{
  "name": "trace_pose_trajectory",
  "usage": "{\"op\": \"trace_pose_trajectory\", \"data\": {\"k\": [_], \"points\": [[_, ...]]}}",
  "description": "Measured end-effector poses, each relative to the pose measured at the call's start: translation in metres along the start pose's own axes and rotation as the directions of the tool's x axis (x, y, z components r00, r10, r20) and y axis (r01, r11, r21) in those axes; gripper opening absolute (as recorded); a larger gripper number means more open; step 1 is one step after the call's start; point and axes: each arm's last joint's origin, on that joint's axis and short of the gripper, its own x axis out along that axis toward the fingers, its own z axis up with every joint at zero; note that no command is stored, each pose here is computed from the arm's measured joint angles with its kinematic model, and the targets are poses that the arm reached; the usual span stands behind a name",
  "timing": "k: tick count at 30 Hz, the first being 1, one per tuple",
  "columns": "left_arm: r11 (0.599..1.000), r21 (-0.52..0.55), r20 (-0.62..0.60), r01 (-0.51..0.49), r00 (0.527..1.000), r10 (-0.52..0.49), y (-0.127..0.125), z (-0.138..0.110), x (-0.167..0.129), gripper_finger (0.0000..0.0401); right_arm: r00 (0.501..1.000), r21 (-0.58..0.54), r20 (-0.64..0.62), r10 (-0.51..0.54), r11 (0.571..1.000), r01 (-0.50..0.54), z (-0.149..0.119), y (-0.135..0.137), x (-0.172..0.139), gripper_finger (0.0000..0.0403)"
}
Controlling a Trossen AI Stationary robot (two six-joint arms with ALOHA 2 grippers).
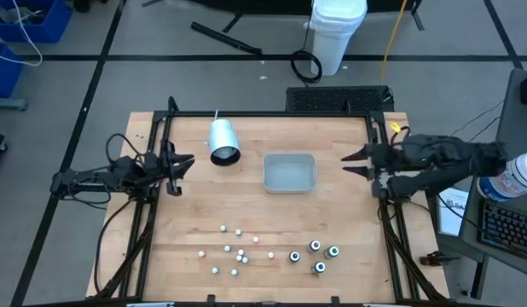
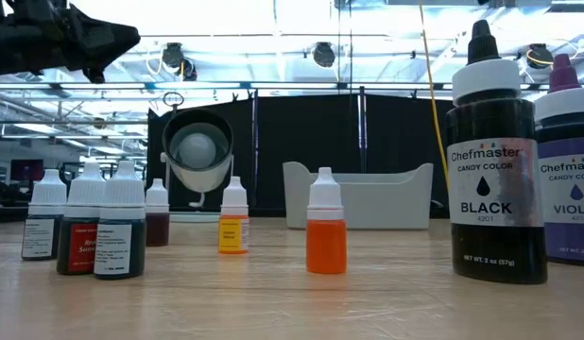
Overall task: Pick & Place food coloring
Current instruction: Put the green food coloring bottle into the gray bin
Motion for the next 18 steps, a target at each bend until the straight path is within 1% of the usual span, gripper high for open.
{"op": "trace_pose_trajectory", "data": {"k": [3,6,8,10,11,13,15,18], "points": [[0.999,-0.040,-0.025,0.002,1.000,-0.003,0.000,-0.002,0.000,0.0072,0.983,0.067,-0.182,0.038,0.997,-0.026,0.006,0.014,0.013,0.0096],[0.998,-0.070,-0.051,0.006,0.999,-0.009,-0.001,-0.005,0.000,0.0072,0.941,0.140,-0.329,0.083,0.989,-0.039,0.000,0.037,0.024,0.0090],[0.997,-0.076,-0.058,0.013,0.998,-0.017,-0.001,-0.006,0.000,0.0072,0.909,0.177,-0.401,0.108,0.983,-0.039,-0.008,0.054,0.029,0.0087],[0.997,-0.077,-0.062,0.020,0.998,-0.025,-0.001,-0.006,0.000,0.0072,0.889,0.189,-0.446,0.103,0.982,-0.019,-0.018,0.074,0.031,0.0084],[0.997,-0.077,-0.064,0.021,0.998,-0.026,-0.001,-0.006,0.000,0.0072,0.889,0.190,-0.448,0.100,0.982,-0.015,-0.023,0.084,0.029,0.0083],[0.996,-0.086,-0.064,0.021,0.998,-0.026,-0.001,-0.006,0.000,0.0072,0.909,0.209,-0.407,0.092,0.978,-0.006,-0.029,0.103,0.021,0.0080],[0.995,-0.093,-0.064,0.020,0.998,-0.027,-0.001,-0.006,0.000,0.0072,0.941,0.225,-0.331,0.072,0.974,0.004,-0.037,0.124,0.012,0.0078],[0.995,-0.094,-0.064,0.020,0.998,-0.027,-0.001,-0.006,0.000,0.0072,0.975,0.225,-0.219,0.044,0.974,0.006,-0.055,0.154,-0.002,0.0074]]}}
